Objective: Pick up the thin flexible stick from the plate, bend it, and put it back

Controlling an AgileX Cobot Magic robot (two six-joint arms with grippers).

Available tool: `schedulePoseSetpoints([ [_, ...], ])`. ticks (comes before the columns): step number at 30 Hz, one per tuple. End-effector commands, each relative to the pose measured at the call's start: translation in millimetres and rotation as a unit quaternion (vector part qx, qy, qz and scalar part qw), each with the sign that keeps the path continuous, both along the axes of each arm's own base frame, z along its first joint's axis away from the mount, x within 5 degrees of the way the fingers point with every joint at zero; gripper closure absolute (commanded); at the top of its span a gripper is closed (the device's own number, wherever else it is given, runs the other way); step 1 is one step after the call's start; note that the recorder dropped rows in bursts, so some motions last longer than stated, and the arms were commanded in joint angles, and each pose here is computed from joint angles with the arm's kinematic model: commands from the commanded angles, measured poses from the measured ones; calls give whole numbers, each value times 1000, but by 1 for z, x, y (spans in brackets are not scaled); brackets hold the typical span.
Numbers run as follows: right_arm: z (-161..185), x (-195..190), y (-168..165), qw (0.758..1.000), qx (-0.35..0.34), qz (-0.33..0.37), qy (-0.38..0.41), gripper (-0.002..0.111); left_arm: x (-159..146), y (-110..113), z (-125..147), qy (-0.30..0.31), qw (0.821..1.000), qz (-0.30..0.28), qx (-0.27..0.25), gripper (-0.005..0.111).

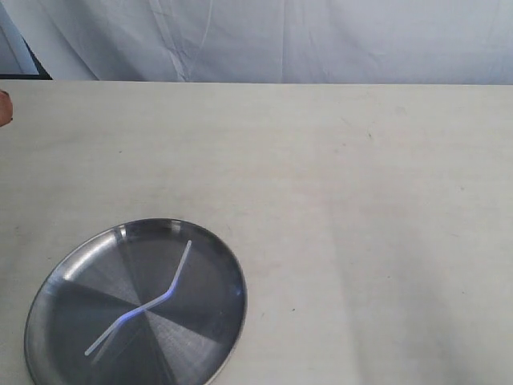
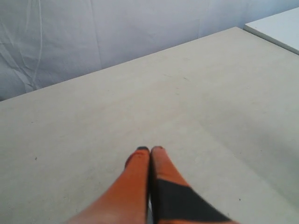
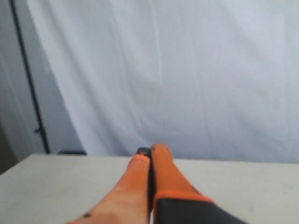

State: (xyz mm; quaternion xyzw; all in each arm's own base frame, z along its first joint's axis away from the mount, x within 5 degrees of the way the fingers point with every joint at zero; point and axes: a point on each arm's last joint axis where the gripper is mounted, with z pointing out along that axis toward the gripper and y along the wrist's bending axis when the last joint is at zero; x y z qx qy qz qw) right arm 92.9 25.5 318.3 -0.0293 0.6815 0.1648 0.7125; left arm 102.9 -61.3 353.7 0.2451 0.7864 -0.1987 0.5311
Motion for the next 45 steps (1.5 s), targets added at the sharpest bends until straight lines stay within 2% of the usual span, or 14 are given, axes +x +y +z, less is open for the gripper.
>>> schedulePoseSetpoints([
  [1,-3,-24,-12,998,12,-40,-48,109,-1,1,0,-2,1000,3,-2,106],
  [7,-7,-29,-17,996,13,-64,-62,109,-1,1,0,-2,1000,3,-2,106],
  [11,-23,-25,-24,993,53,-105,-14,109,-1,1,0,-2,1000,3,-2,106],
  [18,-65,-22,-22,991,5,-96,92,109,-1,1,0,-2,1000,3,-2,106],
  [25,-88,-30,-17,992,-62,-64,85,109,-1,1,0,-2,1000,3,-2,106],
  [35,-125,-34,-19,988,-83,-74,107,109,-1,1,0,-2,1000,3,-2,106],
  [45,-133,-39,-21,984,-89,-90,129,109,-1,1,0,-2,1000,3,-2,106],
])
